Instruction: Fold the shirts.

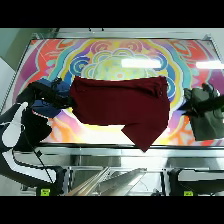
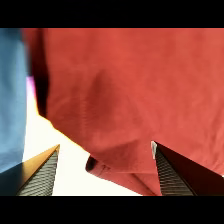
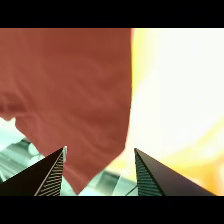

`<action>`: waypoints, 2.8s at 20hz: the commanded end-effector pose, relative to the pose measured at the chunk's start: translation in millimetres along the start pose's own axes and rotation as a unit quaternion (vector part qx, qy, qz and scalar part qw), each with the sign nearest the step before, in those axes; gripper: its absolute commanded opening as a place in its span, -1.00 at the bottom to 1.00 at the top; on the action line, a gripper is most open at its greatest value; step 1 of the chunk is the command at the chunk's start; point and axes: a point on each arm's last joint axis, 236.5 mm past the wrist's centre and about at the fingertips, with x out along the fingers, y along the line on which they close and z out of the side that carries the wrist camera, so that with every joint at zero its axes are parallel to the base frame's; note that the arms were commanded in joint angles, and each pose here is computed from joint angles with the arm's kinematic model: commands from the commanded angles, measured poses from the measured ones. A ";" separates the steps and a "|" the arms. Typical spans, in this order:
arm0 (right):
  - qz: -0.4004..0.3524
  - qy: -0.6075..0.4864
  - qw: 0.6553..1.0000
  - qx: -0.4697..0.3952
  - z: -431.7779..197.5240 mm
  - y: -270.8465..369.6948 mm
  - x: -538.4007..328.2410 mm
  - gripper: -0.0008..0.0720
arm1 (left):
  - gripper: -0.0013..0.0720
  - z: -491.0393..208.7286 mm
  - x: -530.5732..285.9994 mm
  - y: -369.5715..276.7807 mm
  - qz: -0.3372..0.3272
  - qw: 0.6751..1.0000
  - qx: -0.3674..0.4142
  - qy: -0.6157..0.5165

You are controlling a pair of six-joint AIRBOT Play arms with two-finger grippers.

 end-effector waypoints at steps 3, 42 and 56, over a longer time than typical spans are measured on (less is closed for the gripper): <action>0.012 0.021 0.998 0.050 -48.4 -13.6 32.8 0.35 | 0.79 -7.5 2.6 -0.2 -0.011 1.000 0.012 0.013; 0.019 0.069 0.997 -0.041 -124.9 50.0 134.3 -0.07 | -0.92 -48.6 -48.6 -13.0 -0.061 0.998 -0.004 -0.014; 0.039 -0.011 0.990 -0.137 -127.5 90.6 87.9 -0.92 | -0.92 -83.5 -114.0 -23.4 -0.005 0.992 -0.029 -0.125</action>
